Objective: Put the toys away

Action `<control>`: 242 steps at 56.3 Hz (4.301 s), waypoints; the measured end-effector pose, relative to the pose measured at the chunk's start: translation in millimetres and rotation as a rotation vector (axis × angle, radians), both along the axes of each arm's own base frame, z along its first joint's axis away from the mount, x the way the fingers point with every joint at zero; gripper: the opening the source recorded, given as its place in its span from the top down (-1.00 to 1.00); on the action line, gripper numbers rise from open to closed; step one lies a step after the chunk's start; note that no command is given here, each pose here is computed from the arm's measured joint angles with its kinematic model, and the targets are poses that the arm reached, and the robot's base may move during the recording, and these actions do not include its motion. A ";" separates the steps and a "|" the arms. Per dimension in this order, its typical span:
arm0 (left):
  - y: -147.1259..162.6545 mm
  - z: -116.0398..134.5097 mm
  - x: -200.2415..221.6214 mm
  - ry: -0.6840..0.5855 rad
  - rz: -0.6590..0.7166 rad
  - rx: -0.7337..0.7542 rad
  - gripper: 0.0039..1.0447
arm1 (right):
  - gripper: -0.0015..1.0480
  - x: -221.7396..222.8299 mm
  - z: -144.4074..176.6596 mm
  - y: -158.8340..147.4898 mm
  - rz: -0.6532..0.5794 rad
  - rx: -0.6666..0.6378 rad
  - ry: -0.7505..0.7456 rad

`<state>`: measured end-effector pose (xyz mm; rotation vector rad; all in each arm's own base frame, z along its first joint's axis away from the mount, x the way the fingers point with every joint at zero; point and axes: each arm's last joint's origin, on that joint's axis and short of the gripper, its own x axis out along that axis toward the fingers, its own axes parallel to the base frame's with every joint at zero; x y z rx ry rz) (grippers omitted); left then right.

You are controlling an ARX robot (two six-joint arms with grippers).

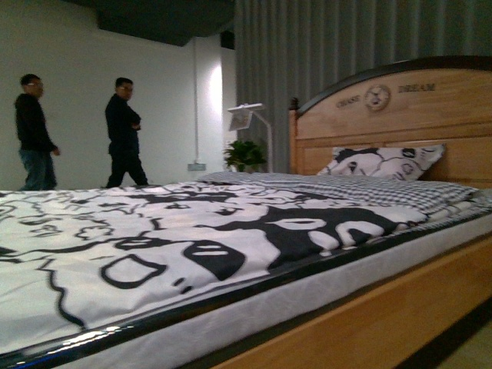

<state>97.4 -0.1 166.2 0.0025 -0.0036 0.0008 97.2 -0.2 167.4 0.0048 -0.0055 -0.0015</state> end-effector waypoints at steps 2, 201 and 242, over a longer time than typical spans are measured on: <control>0.0 0.0 0.0 0.000 0.000 0.000 -0.89 | 0.87 0.0 0.0 0.1 0.002 0.000 0.000; -0.1 0.0 0.0 0.000 -0.002 0.000 -0.89 | 0.87 0.0 0.0 0.1 0.003 0.000 0.000; -0.1 0.0 0.0 0.000 -0.002 0.000 -0.89 | 0.87 0.0 -0.1 0.1 0.003 0.000 0.001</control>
